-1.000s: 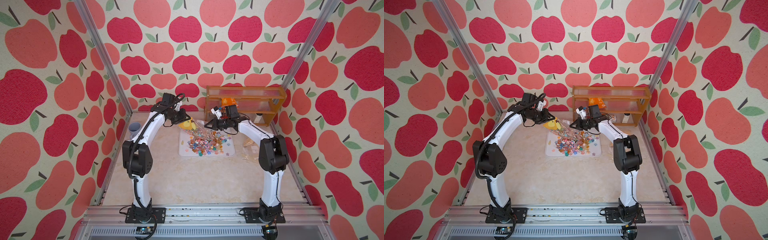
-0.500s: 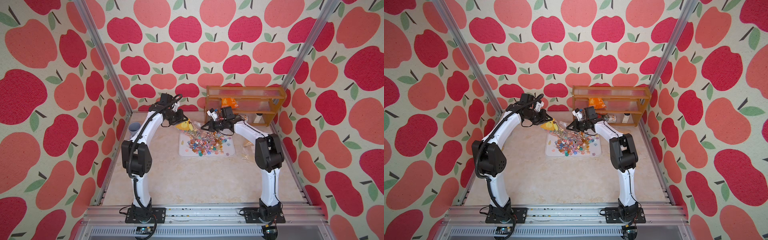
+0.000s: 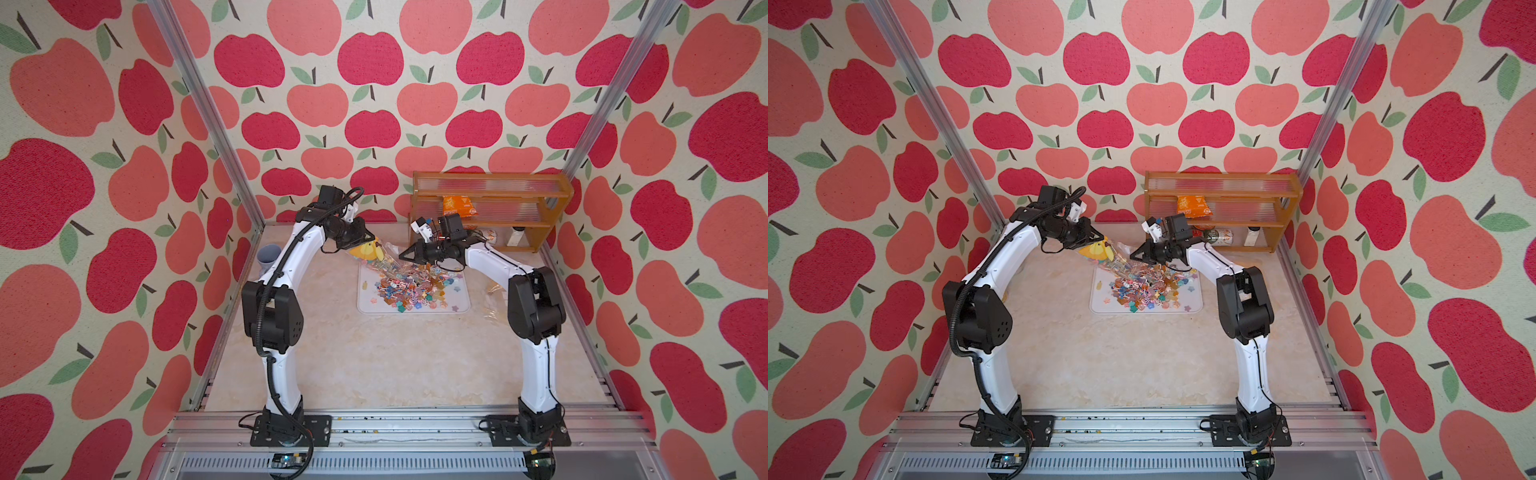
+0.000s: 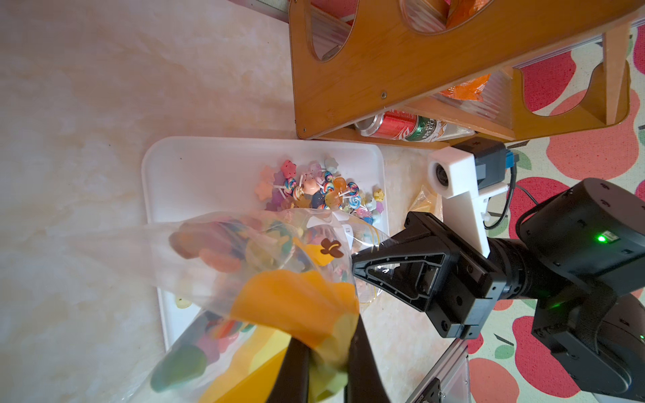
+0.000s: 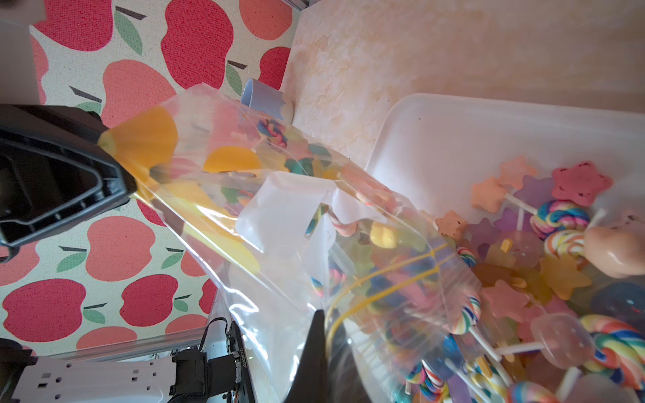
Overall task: Pour candies out of the ziploc bag
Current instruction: 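Pour the candies out of the ziploc bag onto the tray.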
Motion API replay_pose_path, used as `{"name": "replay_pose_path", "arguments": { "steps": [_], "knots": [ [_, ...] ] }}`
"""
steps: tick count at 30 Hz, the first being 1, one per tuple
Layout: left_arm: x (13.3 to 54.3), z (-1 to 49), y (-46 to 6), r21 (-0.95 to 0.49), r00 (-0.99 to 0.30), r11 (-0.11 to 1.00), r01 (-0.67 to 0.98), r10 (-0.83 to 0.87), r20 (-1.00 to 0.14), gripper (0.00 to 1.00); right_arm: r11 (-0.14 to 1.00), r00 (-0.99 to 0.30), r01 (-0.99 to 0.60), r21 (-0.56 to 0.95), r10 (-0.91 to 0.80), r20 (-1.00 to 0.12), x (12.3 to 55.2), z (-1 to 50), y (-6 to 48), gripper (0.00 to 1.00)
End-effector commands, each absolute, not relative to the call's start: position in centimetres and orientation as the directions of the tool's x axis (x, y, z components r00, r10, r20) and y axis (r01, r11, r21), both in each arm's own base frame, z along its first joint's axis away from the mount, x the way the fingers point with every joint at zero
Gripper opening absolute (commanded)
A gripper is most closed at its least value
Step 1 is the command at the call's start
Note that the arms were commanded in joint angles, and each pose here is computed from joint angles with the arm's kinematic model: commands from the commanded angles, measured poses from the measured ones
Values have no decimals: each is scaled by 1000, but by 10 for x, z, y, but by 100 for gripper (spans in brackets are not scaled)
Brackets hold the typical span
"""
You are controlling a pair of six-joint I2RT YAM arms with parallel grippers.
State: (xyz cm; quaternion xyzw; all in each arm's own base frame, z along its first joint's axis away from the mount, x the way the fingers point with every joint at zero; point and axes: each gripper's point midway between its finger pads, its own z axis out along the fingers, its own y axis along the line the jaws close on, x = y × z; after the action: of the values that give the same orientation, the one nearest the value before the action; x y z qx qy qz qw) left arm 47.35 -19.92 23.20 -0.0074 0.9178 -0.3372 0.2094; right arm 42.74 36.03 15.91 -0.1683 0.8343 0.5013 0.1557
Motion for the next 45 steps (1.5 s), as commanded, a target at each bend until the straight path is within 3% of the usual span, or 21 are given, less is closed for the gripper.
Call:
{"name": "replay_pose_path", "arguments": {
  "steps": [1, 45],
  "knots": [
    [494, 289, -175, -597, -817, 777, 199, -205, -539, 0, 490, -932, -355, 797, -119, -342, 428, 131, 355, 0],
    [492, 315, -163, -572, -790, 790, 221, -199, -580, 0, 483, -944, -328, 812, -144, -296, 420, 102, 377, 0]
  ]
}}
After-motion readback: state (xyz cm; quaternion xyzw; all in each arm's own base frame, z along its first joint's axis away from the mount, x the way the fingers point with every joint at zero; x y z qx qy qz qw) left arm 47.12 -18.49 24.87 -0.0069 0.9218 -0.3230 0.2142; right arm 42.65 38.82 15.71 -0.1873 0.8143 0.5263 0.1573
